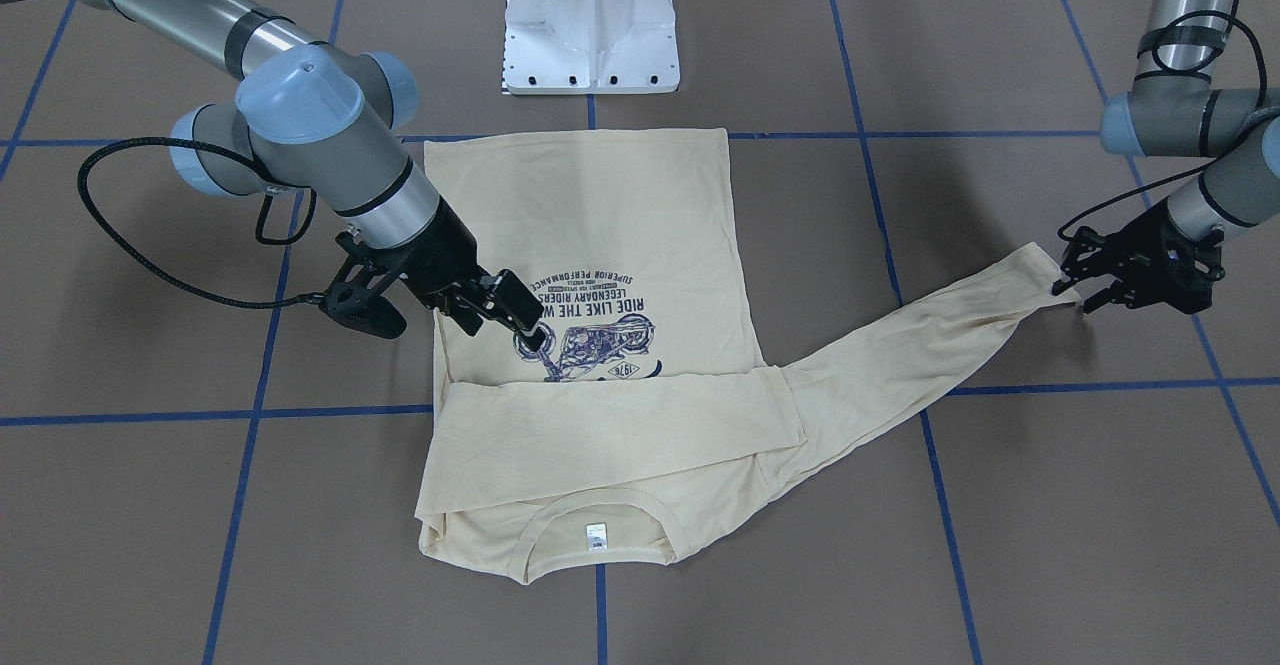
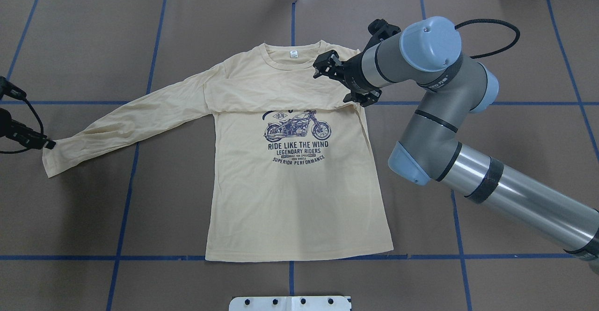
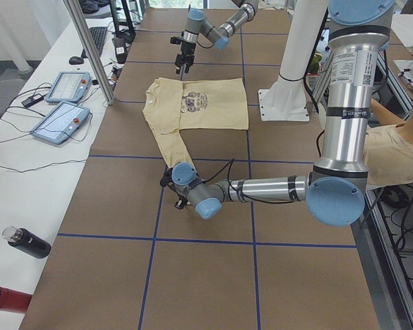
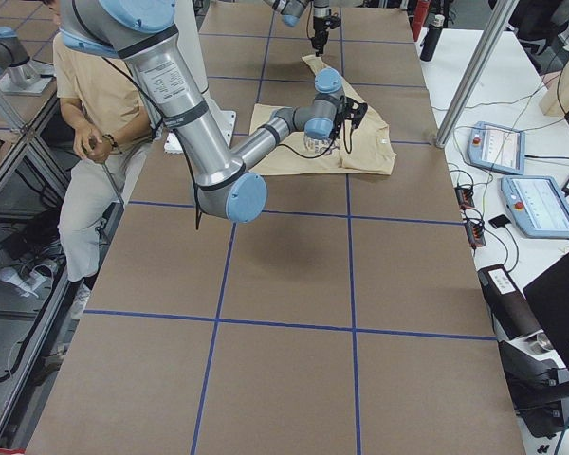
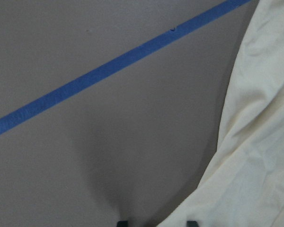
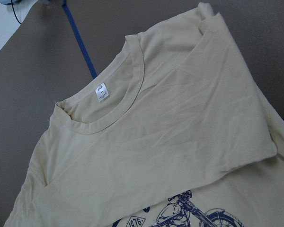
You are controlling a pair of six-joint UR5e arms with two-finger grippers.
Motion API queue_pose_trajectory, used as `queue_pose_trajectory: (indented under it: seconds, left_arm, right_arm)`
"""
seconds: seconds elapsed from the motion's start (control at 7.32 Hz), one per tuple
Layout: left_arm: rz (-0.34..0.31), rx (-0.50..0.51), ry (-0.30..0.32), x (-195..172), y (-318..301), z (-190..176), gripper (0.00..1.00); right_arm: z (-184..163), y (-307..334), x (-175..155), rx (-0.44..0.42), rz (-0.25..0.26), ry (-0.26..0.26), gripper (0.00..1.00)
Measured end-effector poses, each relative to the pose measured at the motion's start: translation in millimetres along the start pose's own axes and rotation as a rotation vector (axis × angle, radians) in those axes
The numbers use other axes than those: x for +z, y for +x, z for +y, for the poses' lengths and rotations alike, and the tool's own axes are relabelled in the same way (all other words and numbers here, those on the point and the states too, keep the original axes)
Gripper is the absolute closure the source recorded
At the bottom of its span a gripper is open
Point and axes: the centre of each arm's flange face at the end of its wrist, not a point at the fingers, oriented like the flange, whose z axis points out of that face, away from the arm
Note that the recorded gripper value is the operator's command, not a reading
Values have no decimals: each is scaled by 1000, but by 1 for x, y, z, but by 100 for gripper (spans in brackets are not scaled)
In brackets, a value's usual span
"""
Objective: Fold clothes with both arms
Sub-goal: 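Grasp the cuff of the other sleeve with the left gripper, then fold the sleeve across the body with the left gripper while the right arm withdraws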
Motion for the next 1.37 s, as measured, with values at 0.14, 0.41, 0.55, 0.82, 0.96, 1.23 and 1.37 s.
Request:
queue_pose_trajectory:
  seconds: [0.14,0.41,0.55,0.82,0.96,1.23,1.37]
  left_arm:
    - [0,1,-1,0,0,0,100]
    - [13,3,-1,-1,4,-2,100]
    - [40,6,-5,-4,10,-3,100]
    - [110,21,0,-20,30,-9,100]
    - [138,28,7,-33,46,-19,100]
    - [178,-69,38,-69,101,-65,100]
    - [212,-155,61,-83,139,-106,100]
  right_arm:
    - [0,0,0,0,0,0,0]
    - [0,0,-4,0,-5,1,0]
    - [1,1,-6,-1,-8,1,0]
    - [1,5,-13,-4,-15,0,0]
    - [1,18,-20,-3,-11,-2,0]
    - [-7,68,-45,-19,15,1,0]
    - [-16,107,-55,-64,51,10,0]
